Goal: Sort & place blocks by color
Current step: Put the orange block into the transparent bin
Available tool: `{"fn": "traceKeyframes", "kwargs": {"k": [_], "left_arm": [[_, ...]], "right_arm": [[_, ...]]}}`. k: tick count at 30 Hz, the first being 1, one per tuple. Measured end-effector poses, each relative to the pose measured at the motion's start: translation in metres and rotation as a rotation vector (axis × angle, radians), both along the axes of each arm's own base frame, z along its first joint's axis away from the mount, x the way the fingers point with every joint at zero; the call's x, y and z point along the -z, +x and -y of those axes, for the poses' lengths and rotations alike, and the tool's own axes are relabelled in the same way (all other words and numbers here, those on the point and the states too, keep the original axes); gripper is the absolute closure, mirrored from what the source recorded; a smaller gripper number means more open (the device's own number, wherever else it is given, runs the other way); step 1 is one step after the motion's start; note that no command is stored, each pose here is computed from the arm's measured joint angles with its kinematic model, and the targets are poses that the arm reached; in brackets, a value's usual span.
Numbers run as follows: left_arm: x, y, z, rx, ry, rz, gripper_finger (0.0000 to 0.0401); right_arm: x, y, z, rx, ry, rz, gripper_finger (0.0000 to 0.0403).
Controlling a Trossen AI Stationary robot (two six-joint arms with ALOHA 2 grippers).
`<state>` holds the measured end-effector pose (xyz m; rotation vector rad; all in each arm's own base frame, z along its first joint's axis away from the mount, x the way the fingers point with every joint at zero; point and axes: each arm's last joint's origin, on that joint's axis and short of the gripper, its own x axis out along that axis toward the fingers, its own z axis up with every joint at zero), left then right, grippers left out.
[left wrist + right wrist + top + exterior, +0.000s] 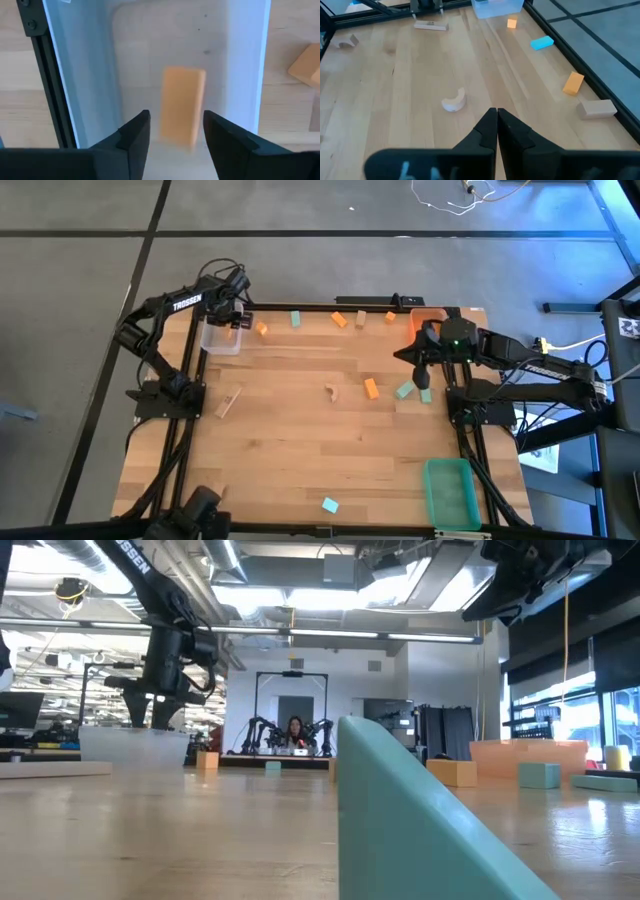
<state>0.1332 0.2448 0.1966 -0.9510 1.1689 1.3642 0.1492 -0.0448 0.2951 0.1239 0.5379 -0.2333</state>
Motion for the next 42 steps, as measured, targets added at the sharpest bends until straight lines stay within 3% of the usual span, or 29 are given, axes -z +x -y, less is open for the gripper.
{"fn": "traceKeyframes", "kwargs": {"k": [11,17,22,32,36,42], "left_arm": [[-0.002,0.002,0.0,0.026,0.02,0.004,0.0216],[-0.025,0.006,0.011,0.096,0.111,0.049,0.0215],[-0.058,0.012,0.036,0.183,0.223,0.122,0.0214],[-0.107,0.029,0.106,0.394,0.367,0.339,0.0215],[-0.113,0.038,0.128,0.499,0.367,0.392,0.0214],[-0.114,0.052,0.154,0.599,0.328,0.447,0.0214]], "right_arm": [[-0.002,0.001,0.0,-0.002,-0.009,0.018,0.0389],[-0.004,0.002,0.001,0.0,-0.013,0.041,0.0389],[-0.007,0.004,0.001,0.005,-0.015,0.078,0.0389],[-0.008,0.005,0.001,0.08,0.115,0.125,0.0385],[-0.008,0.005,0.001,0.09,0.131,0.128,0.0354],[-0.007,0.006,0.002,0.09,0.133,0.12,0.0271]]}}
